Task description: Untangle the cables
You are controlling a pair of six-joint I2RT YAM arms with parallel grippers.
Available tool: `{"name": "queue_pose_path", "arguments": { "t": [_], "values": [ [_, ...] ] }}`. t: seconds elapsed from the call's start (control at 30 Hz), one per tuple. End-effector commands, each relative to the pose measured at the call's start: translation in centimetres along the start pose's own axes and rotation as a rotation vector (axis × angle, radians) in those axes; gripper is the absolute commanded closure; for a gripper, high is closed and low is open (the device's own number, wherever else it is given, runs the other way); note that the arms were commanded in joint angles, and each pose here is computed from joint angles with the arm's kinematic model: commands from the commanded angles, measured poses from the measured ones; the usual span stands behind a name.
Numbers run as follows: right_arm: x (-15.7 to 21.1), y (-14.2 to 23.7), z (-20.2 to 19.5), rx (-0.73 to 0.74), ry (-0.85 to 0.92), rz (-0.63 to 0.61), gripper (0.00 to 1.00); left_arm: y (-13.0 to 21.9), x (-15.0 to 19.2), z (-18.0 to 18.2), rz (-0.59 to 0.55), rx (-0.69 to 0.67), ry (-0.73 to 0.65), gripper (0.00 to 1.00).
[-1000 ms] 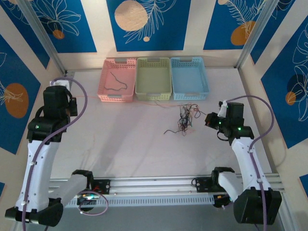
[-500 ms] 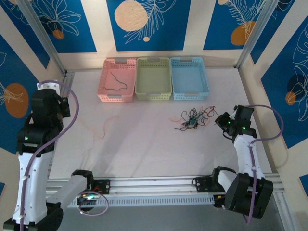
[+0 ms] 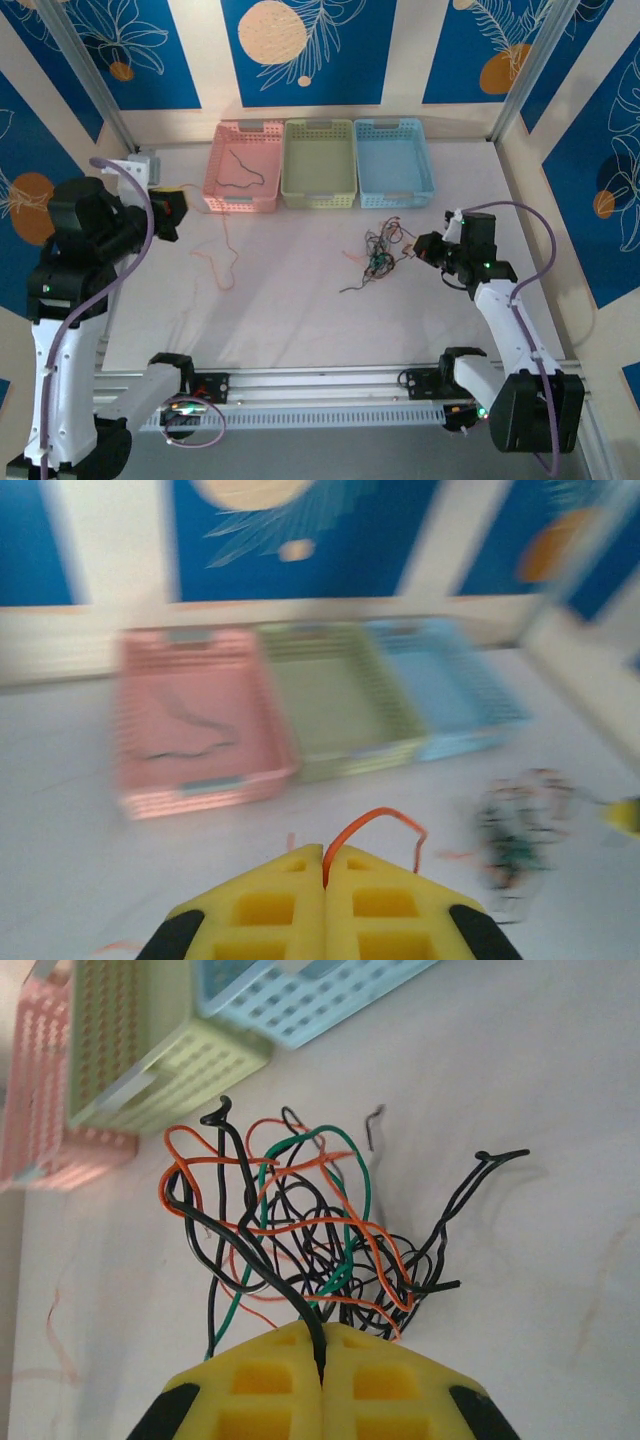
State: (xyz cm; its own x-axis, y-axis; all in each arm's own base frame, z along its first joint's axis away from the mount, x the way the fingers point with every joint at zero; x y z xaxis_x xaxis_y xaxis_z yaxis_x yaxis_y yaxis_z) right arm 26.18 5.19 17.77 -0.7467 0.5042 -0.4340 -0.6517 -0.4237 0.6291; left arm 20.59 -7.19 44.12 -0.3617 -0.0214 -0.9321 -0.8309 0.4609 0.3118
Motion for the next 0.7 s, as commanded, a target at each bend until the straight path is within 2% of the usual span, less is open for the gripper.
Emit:
{"name": "queue_pose_path", "arguments": {
  "t": [0.0,0.07,0.13,0.33,0.43,0.57,0.67],
  "values": [
    [0.9,0.7,1.7,-0.062,0.068,0.049,1.00,0.8,-1.8,-4.8,-0.105,0.386,0.055,1.00],
    [1.3,0.6,1.8,-0.052,0.079,0.058,1.00,-0.3,-0.5,-4.3,-0.080,0.392,0.096,1.00],
    [1.4,0.5,1.8,-0.042,0.087,0.064,1.00,-2.1,1.6,-3.1,-0.014,0.342,0.147,1.00],
    [2.1,0.2,2.0,-0.047,0.092,0.098,1.00,-7.5,11.5,1.2,0.266,0.153,0.322,1.00],
    [2.7,-0.1,2.3,-0.050,0.102,0.126,1.00,-9.5,16.4,2.4,0.377,0.105,0.409,1.00],
    [3.4,-0.6,2.5,-0.046,0.124,0.156,0.98,-11.2,21.0,3.6,0.458,0.008,0.473,1.00],
    [3.8,-1.1,2.6,-0.042,0.140,0.176,0.97,-12.4,23.4,3.7,0.448,-0.032,0.527,1.00]
  ]
}}
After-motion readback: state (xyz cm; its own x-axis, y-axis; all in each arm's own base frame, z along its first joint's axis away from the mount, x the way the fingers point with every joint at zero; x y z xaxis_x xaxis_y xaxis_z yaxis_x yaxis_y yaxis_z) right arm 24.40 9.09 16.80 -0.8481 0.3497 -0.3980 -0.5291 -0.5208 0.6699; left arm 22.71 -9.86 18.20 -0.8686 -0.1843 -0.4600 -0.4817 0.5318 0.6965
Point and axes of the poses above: each hand's point on the last joint's axis, 136 mm out from that joint toward the fingers, its own y axis back along the fingers, its own z axis along the line the jaws close on, x = y × z, the point moved 4 cm from there along y, back along the fingers, and after that the axes turned 4 degrees about -y, right-handed, at the moved point
